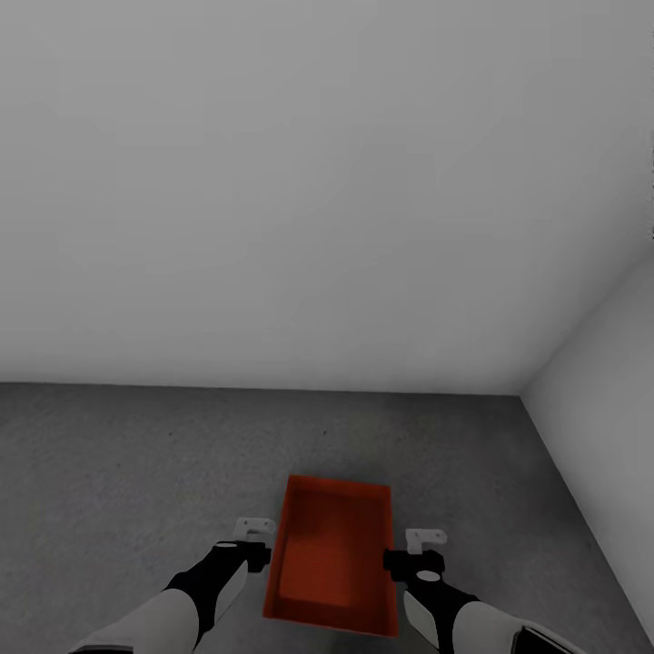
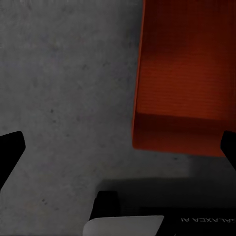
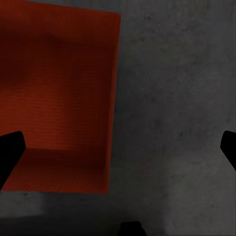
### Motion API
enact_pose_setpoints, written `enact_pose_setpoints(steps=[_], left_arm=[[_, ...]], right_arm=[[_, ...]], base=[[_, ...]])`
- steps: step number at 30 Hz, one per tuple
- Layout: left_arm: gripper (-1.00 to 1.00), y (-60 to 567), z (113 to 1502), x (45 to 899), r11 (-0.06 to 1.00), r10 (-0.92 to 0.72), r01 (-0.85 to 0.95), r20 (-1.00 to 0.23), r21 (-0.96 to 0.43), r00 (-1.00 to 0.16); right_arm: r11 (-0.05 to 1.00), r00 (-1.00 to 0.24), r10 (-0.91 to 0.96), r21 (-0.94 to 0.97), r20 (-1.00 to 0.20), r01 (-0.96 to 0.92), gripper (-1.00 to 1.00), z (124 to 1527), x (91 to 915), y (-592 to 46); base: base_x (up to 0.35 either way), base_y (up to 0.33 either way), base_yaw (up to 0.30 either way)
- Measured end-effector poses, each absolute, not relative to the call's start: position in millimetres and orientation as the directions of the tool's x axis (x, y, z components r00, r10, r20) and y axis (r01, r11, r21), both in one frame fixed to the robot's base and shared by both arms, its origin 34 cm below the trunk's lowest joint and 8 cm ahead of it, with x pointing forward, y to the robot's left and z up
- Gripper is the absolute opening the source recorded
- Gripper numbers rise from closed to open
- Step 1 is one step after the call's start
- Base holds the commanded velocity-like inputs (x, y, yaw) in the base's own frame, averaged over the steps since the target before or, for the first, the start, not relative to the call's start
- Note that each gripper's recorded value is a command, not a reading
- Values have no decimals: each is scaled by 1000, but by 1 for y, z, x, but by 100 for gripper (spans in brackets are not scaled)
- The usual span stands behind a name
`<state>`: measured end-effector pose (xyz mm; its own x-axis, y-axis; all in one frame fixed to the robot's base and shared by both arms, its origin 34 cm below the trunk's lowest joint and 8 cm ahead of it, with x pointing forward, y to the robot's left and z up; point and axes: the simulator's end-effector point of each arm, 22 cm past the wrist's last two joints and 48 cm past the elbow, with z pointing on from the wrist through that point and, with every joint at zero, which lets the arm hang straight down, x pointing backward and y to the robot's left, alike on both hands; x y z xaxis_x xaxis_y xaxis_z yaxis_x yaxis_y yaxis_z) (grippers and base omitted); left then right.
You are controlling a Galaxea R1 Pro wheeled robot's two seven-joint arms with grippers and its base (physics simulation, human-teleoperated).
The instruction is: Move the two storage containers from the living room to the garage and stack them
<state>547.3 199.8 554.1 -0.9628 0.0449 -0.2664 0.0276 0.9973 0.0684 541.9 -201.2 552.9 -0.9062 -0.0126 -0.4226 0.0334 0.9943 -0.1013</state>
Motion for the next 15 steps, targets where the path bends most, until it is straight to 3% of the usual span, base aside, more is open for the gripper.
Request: enact_pose_setpoints(steps=[5,15], left_arm=[[100,199,557,550,997,46,29,-271,65,-961],[100,198,563,555,998,46,29,-285,62,-957]], right_arm=[[994,-903,-13,-101,-429,34,100,556,545,-201],[994,-896,-13,-101,-443,35,100,562,551,-201]], base=[[-225,0,0],[-332,0,0]])
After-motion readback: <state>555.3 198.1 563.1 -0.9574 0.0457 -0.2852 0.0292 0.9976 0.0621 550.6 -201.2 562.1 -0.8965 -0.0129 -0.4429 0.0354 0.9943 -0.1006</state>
